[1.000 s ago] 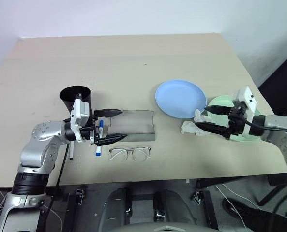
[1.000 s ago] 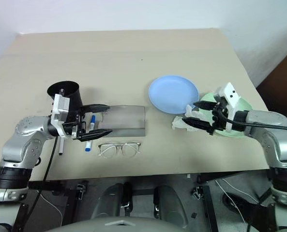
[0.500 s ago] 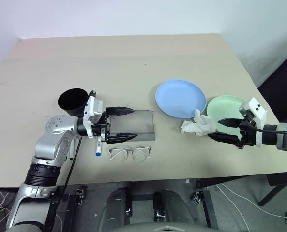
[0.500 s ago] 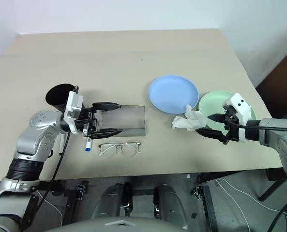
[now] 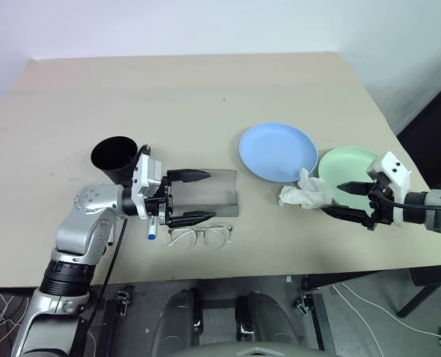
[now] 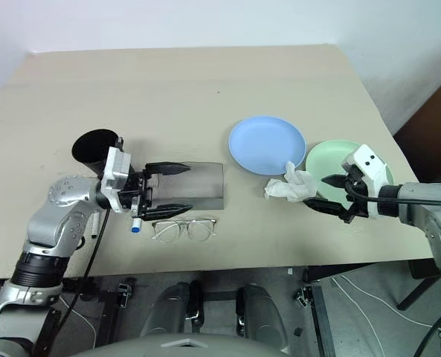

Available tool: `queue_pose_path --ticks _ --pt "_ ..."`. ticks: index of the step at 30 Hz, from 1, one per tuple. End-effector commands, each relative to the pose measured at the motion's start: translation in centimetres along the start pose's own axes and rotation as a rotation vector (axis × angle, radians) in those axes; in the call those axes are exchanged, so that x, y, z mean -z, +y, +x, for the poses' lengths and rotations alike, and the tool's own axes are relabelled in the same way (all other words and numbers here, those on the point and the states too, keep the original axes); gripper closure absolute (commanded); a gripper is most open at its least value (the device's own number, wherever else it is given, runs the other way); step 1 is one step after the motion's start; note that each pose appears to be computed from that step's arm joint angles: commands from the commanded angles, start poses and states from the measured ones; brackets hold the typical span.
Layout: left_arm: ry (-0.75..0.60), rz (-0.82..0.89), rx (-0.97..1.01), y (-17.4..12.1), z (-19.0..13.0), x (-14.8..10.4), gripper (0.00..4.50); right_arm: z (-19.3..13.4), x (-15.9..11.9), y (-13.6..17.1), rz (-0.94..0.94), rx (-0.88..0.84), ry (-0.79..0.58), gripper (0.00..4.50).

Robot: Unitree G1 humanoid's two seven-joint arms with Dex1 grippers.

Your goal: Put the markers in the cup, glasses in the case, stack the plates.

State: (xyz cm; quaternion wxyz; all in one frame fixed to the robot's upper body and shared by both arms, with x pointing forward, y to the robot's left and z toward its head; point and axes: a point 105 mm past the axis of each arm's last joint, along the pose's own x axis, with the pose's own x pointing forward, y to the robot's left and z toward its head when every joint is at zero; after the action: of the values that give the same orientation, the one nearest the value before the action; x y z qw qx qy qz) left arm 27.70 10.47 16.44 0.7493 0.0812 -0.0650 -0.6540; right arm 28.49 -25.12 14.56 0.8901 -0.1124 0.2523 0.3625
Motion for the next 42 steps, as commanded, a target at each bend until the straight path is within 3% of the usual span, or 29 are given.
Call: queue_pose_path --ticks 1,7,24,37,42 --pt "0.01 0.045 0.021 -0.4 0.8 -0.1 0.01 -0.5 -0.2 -0.3 -0.039 0.016 0.022 0.0" --pt "0.016 0.128 -0.039 0.3 1.5 0.4 0.01 -0.2 0.8 -0.4 -0.059 0.031 0.069 0.0" --pt "0.048 0.064 -0.161 -0.2 0.5 0.9 0.01 0.3 2.0 -1.6 -0.086 0.095 0.103 0.0" --pt "0.059 0.042 -0.177 -0.6 0.4 1.9 0.0 0.3 1.6 -2.1 -0.088 0.112 0.116 4.33" --pt "0.067 0.038 -0.164 -0.6 0.4 2.0 0.0 0.1 1.4 -1.9 -0.111 0.123 0.151 4.46"
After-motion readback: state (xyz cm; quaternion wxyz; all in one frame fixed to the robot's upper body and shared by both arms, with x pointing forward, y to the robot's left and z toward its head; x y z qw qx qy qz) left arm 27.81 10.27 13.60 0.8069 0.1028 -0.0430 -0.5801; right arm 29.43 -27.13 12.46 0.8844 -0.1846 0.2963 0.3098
